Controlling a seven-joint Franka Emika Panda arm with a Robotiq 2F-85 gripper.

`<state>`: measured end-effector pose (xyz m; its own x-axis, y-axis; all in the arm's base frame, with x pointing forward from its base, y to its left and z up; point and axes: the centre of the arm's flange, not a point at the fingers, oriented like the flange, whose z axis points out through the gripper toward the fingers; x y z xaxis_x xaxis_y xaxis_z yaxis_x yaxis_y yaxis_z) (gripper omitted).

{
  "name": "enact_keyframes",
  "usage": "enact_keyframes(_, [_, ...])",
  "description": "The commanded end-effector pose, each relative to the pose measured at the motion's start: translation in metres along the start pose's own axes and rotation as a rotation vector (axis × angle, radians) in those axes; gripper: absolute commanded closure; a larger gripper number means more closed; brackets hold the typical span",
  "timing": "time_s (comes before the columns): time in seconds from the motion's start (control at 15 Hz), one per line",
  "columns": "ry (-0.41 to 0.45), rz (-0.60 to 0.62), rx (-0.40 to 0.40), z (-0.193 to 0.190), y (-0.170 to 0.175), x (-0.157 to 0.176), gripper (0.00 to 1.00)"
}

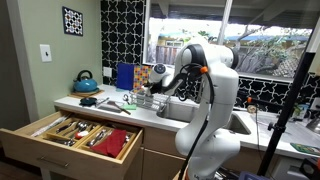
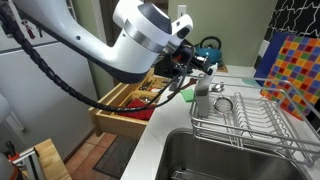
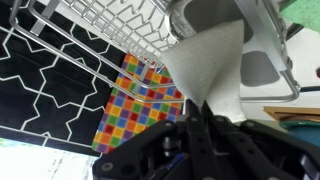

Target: Pick up the white sponge and put it in the right utensil drying holder in the dishes drying rack

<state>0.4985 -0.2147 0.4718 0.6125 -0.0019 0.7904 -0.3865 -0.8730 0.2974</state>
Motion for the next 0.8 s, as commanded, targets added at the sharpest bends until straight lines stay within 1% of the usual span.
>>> enact_keyframes(0.0, [0.014,-0.01,-0.04,0.026,-0.011,-0.022,0.96])
enact_keyframes(0.27, [0.013,-0.014,-0.069,0.034,-0.016,-0.033,0.96])
enact_keyframes(0.6, [0.025,0.011,-0.07,0.037,-0.027,-0.036,0.96])
enact_keyframes(0.73, [0.013,0.009,-0.093,0.035,-0.029,-0.039,0.96])
